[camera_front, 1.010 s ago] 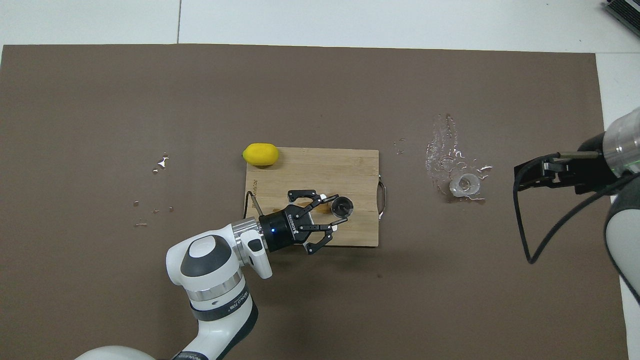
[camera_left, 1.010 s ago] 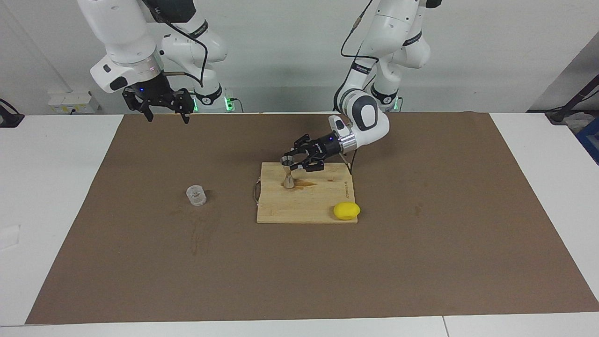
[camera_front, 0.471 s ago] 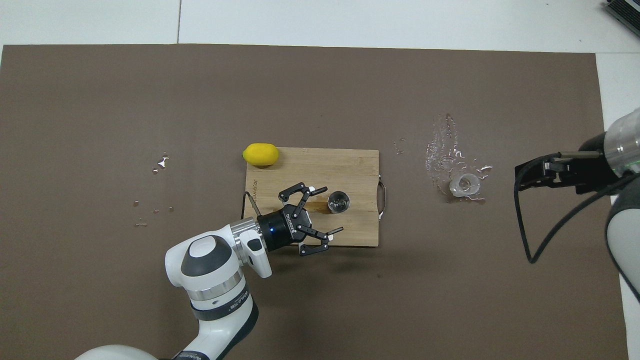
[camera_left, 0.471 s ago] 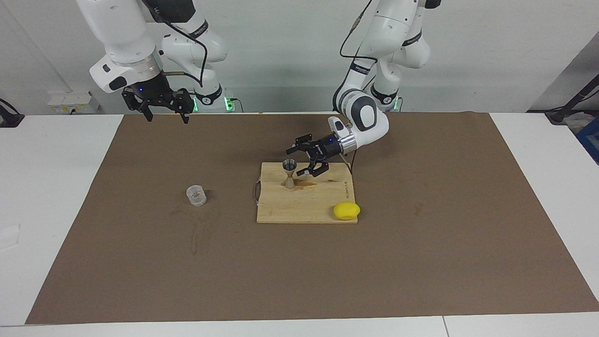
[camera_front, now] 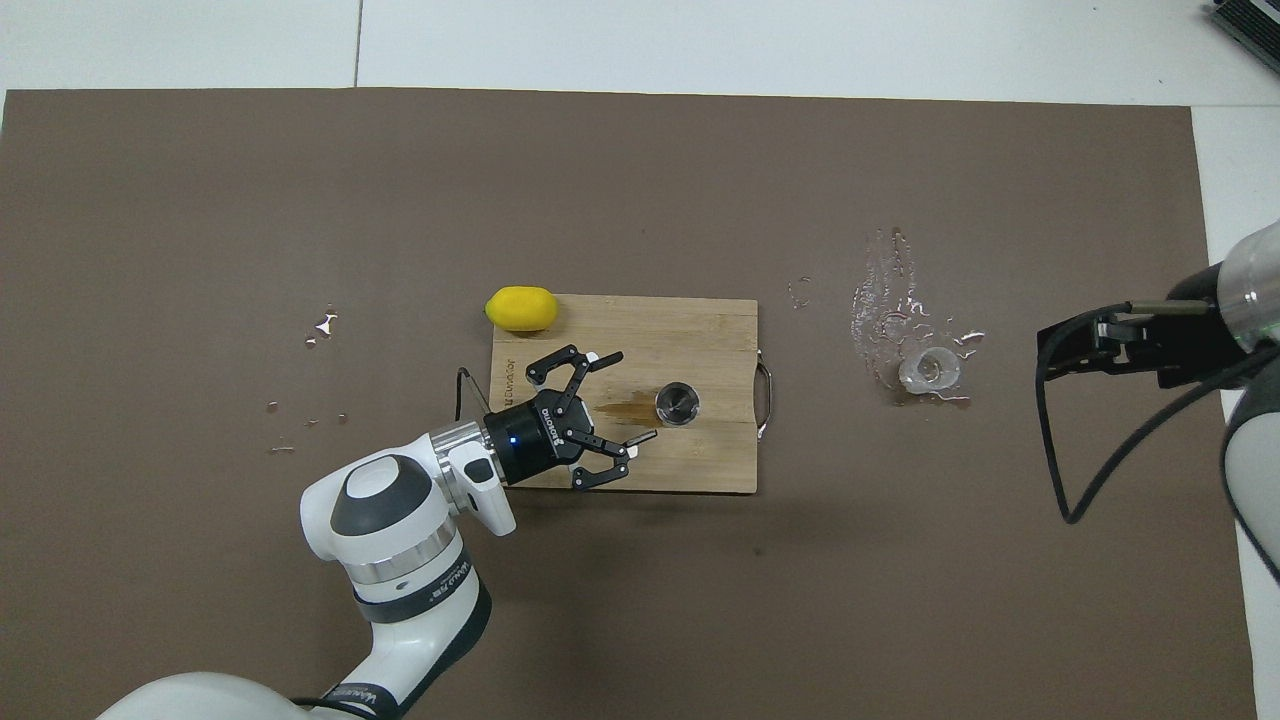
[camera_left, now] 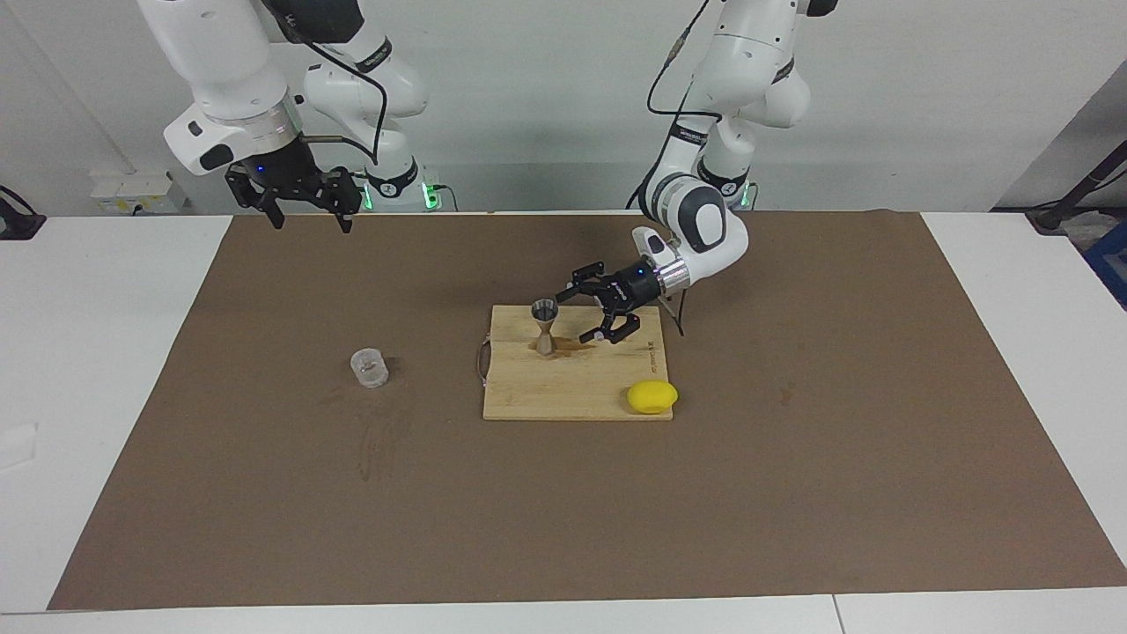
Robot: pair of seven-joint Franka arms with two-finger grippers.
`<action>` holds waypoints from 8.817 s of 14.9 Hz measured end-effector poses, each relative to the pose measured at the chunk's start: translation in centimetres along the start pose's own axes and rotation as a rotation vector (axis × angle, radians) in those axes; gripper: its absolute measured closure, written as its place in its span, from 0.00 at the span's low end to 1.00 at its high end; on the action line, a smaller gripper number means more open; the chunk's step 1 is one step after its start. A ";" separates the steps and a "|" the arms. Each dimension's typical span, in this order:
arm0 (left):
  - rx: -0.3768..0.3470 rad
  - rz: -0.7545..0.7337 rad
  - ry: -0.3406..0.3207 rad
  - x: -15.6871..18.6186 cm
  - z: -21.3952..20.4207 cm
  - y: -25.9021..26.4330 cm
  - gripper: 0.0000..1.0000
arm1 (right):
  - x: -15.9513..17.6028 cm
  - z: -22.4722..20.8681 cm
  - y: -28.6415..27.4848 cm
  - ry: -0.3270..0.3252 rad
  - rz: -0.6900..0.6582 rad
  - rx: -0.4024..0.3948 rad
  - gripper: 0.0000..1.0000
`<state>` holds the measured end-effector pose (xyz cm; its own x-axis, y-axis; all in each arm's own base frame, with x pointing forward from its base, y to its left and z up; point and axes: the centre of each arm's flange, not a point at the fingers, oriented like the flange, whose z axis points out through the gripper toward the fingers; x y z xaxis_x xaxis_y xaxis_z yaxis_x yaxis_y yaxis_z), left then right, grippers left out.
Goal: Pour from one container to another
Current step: 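Open the left gripper to release the cup on the board, then withdraw the left gripper away from the board, then reach the right gripper toward the clear glass cup, then close the right gripper around the clear glass cup, then lift the glass with the right gripper over the metal cup, then tilt the glass with the right gripper to pour into the metal cup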
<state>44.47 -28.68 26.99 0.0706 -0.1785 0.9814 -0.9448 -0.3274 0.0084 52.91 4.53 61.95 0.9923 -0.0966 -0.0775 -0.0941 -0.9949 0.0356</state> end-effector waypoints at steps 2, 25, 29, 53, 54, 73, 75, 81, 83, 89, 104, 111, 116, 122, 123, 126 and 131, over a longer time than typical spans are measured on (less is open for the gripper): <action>-0.021 0.044 -0.018 0.0 -1.5 -1.6 0.00 | 0.0 0.0 0.1 0.000 0.001 0.000 0.00; -0.517 0.442 -0.564 2.9 -29.4 -19.8 0.00 | 0.0 0.0 0.1 0.000 0.002 0.000 0.00; -0.488 0.435 -0.722 6.1 -32.6 -22.9 0.00 | 0.0 0.0 0.3 -0.001 0.005 0.000 0.00; 0.367 -0.474 -1.248 27.3 -34.1 -24.2 0.00 | 7.5 20.1 9.1 -0.230 1.096 0.257 0.00; 0.411 -0.533 -1.238 27.4 -34.1 -24.1 0.00 | 8.0 21.6 9.5 -0.261 1.138 0.277 0.00; 0.663 -0.906 -1.173 27.9 -31.3 -22.5 0.00 | 6.8 35.7 10.3 -0.606 1.353 0.527 0.02; 0.665 -0.910 -1.174 27.9 -31.4 -22.5 0.00 | 6.9 35.6 10.0 -0.610 1.360 0.546 0.08; 0.650 -0.941 -1.200 27.6 -32.1 -22.1 0.00 | 6.8 35.7 9.8 -0.610 1.380 0.571 0.16; 0.640 -0.955 -1.218 27.5 -32.2 -21.8 0.00 | 6.8 35.6 9.7 -0.619 1.390 0.589 0.33; 0.679 -0.983 -1.220 28.5 -31.3 -20.8 0.00 | 6.8 34.0 9.3 -0.596 1.377 0.604 0.49; 0.689 -0.993 -1.218 29.4 -32.3 -20.1 0.00 | 4.6 20.3 -11.4 -0.303 1.399 0.423 0.49; 0.685 -0.993 -1.221 29.2 -32.1 -19.7 0.00 | 2.4 18.3 -19.2 -0.138 1.451 0.335 0.49; 0.737 -1.019 -1.182 28.2 -32.0 -19.6 0.00 | 0.0 18.0 -23.6 -0.003 1.366 0.272 0.49; 0.775 -1.056 -1.161 28.9 -30.7 -19.0 0.00 | -2.2 17.3 -27.0 0.127 1.231 0.217 0.49; 0.773 -1.053 -1.163 28.9 -30.3 -18.9 0.00 | -2.5 17.3 -27.4 0.147 1.209 0.209 0.49; 0.767 -1.048 -1.167 29.0 -29.8 -18.7 0.00 | -3.2 17.4 -28.1 0.218 1.146 0.165 0.49; 0.758 -1.038 -1.174 29.0 -29.1 -18.5 0.00 | -4.1 17.5 -29.2 0.278 1.084 0.139 0.49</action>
<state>54.65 -0.77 60.88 0.9989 -0.0395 -0.0258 -0.0376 -0.9968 0.0709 50.19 33.46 43.78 0.3635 -0.9191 0.1520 -0.9078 -0.3861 -0.1637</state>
